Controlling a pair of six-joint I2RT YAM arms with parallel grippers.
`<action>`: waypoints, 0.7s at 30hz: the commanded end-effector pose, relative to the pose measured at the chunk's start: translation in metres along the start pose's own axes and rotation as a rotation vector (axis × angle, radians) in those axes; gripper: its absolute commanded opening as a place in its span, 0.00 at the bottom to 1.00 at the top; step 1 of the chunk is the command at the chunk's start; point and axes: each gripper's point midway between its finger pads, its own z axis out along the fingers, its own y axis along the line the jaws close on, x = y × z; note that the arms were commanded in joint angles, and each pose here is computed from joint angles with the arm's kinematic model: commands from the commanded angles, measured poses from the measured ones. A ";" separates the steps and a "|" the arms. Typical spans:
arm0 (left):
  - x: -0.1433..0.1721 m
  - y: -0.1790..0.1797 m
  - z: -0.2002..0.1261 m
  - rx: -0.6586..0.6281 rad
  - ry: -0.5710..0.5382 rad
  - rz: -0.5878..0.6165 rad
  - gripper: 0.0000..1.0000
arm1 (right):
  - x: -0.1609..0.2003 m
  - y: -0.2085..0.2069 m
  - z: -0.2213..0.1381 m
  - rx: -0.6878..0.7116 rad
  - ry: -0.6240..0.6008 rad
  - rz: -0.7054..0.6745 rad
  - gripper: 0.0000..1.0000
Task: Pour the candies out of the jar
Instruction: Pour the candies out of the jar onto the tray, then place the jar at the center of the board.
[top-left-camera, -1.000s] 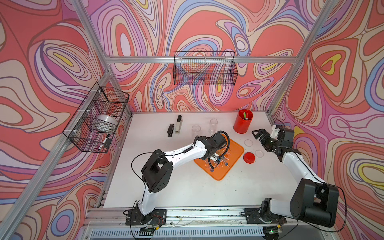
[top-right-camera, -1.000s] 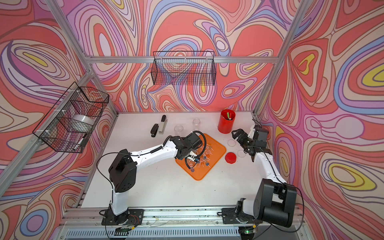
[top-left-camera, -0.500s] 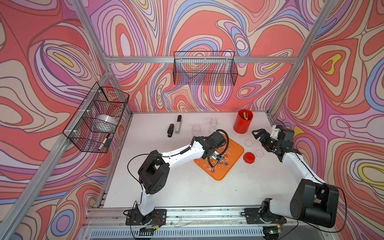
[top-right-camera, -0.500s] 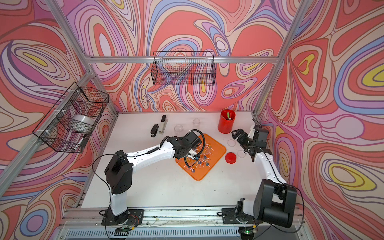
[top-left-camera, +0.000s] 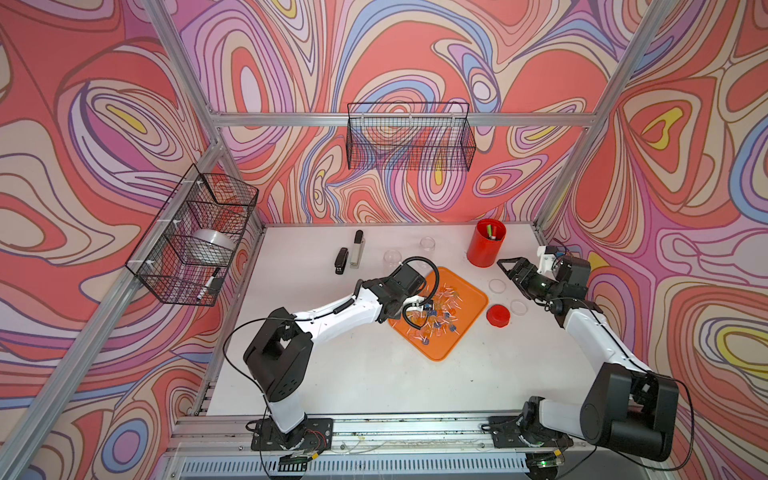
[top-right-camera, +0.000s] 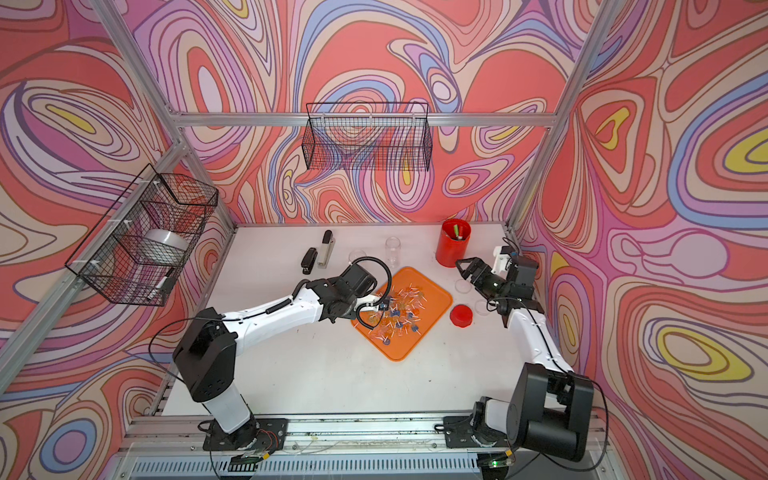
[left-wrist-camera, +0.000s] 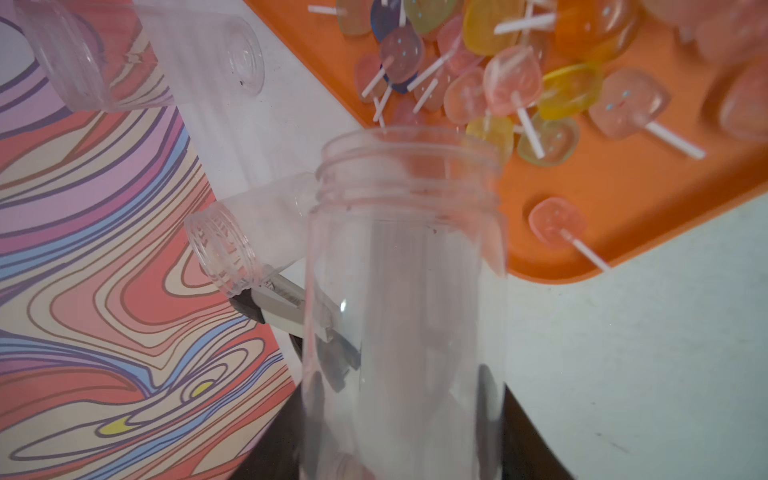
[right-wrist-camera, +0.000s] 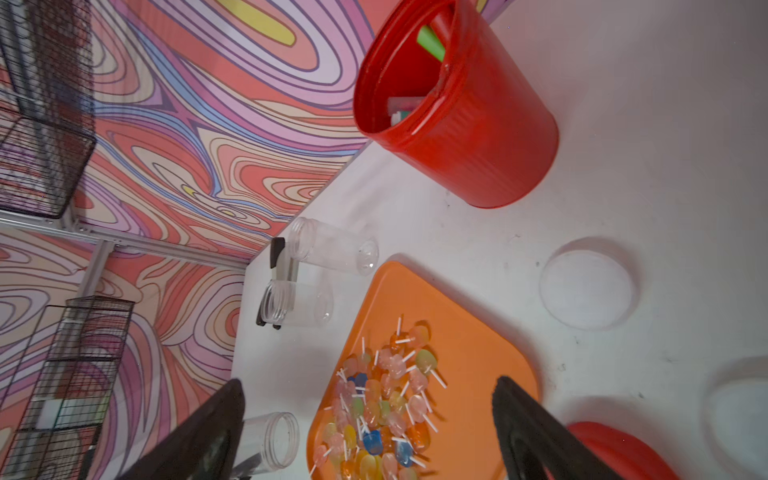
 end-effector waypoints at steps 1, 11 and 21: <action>-0.027 0.030 -0.017 -0.106 -0.218 -0.358 0.00 | 0.012 0.036 0.005 -0.160 0.058 -0.056 0.91; -0.002 0.055 -0.043 -0.307 -0.470 -0.967 0.00 | 0.070 0.119 0.061 -0.364 0.225 -0.164 0.88; 0.039 0.073 -0.075 -0.116 -0.861 -1.265 0.00 | 0.131 0.197 0.097 -0.587 0.401 -0.276 0.80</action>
